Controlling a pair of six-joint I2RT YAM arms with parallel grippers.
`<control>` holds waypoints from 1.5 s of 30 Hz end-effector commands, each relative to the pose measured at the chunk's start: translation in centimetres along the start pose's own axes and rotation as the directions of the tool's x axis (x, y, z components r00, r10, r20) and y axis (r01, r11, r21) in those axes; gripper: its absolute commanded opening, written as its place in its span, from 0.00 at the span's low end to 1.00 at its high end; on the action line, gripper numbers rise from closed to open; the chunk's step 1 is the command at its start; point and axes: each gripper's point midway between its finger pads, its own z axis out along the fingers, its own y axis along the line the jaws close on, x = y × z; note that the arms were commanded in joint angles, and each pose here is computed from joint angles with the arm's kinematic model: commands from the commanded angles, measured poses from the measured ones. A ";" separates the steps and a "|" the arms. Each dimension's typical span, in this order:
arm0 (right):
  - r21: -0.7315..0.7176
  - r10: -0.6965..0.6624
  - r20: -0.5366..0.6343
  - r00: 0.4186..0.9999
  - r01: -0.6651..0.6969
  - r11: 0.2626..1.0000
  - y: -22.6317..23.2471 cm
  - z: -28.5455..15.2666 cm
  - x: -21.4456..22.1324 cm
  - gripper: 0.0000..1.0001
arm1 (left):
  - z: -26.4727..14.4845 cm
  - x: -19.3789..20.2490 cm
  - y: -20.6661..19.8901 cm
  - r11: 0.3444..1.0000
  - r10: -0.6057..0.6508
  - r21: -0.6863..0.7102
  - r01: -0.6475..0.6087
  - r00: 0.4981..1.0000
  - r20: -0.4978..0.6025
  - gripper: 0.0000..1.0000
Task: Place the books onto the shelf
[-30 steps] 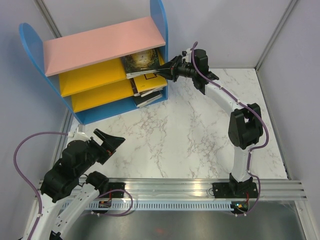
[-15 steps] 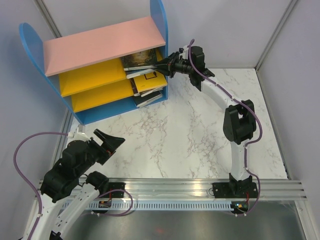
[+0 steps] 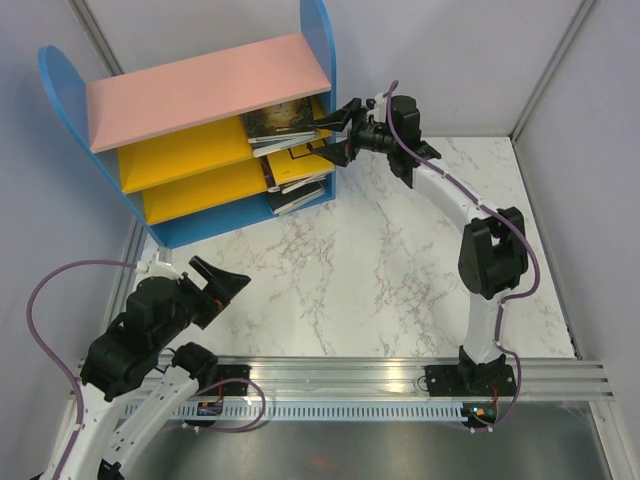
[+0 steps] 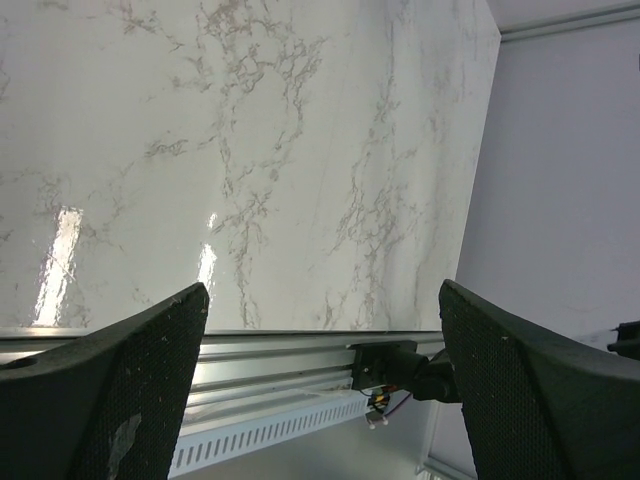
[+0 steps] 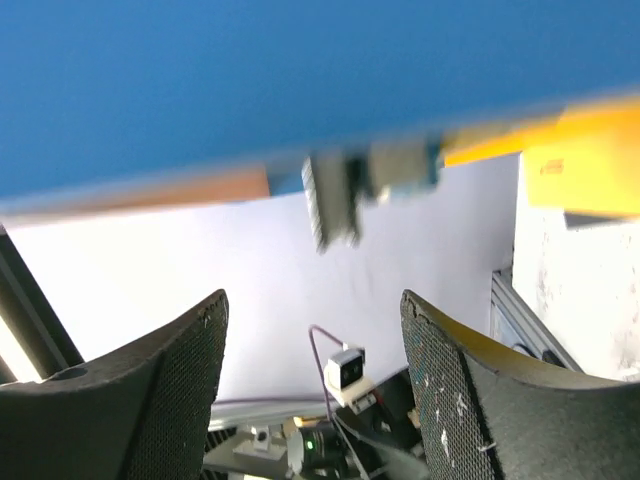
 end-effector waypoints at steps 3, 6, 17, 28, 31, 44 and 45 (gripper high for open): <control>-0.063 -0.182 -0.020 0.983 0.180 0.982 4.9 -5.3 4.6 0.75 | -0.3 -1.9 -1.5 0.993 0.119 -0.018 -0.119 0.992 0.041 0.98; -0.030 -0.258 -0.039 0.965 0.257 0.966 3.9 -7.6 7.0 0.77 | 0.0 -2.6 -1.7 0.986 0.161 -0.047 -0.158 0.986 0.053 1.00; 0.264 -0.486 -0.090 0.869 0.491 0.830 -6.3 -18.3 15.1 0.81 | 5.3 -6.9 0.3 0.860 0.452 -0.313 -0.403 0.886 0.101 1.00; 0.434 -0.627 0.021 0.779 0.558 0.708 -7.4 -25.0 17.0 0.81 | 15.4 -10.0 5.6 0.506 0.835 -0.450 -0.736 0.549 0.040 1.00; 0.463 -0.662 0.039 0.749 0.574 0.676 -7.0 -26.2 17.1 0.84 | 17.4 -10.9 8.8 0.559 0.782 -0.486 -0.672 0.623 0.040 1.00; 0.589 -0.751 0.257 0.609 0.517 0.621 -4.5 -30.1 14.6 0.98 | 20.8 -15.5 11.1 0.616 0.785 -0.465 -0.635 0.545 0.295 1.00; 0.600 -0.758 0.268 0.595 0.512 0.614 -4.3 -30.4 14.3 0.98 | 21.0 -16.0 11.1 0.621 0.781 -0.465 -0.631 0.545 0.303 1.00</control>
